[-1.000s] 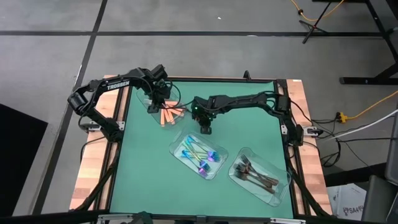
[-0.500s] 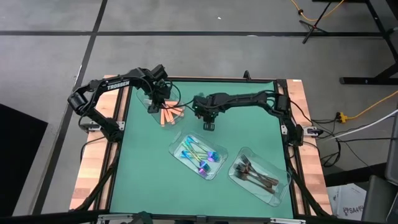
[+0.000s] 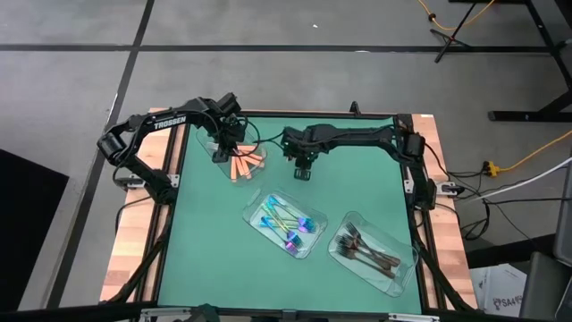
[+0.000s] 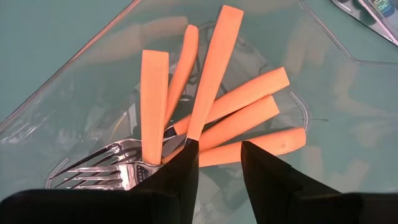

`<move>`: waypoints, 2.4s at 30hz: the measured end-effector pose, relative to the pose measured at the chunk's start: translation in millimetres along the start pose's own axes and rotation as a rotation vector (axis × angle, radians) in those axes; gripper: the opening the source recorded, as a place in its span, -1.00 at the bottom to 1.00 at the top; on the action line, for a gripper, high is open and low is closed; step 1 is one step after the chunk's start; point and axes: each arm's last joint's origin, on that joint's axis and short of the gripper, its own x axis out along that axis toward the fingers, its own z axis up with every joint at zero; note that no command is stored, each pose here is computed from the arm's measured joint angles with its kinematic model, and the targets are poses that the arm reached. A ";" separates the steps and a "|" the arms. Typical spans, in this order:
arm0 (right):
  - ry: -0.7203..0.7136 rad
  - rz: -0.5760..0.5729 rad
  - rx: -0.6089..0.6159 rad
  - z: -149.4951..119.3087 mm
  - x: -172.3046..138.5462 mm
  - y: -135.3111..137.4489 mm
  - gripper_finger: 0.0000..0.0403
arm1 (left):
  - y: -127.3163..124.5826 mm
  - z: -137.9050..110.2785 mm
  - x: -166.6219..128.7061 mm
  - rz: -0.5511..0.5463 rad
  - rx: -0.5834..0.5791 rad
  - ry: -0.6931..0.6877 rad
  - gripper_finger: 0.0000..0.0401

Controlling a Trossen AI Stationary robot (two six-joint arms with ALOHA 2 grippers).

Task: Sort silverware by color (type)
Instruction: Put black fork into the bottom transparent bin

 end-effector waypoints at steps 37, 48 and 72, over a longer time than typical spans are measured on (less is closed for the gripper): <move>-0.076 -0.100 0.715 2.4 44.4 -44.5 -0.49 | -0.1 0.0 0.0 -0.001 -0.007 -0.001 -0.43; -0.075 -0.099 0.700 2.3 44.4 -44.6 -0.50 | -0.1 0.1 0.0 -0.004 -0.008 -0.003 -0.43; -0.112 -0.053 0.526 2.2 3.5 -45.3 -0.99 | -73.1 1.3 -94.2 -0.031 -0.054 -0.484 -0.43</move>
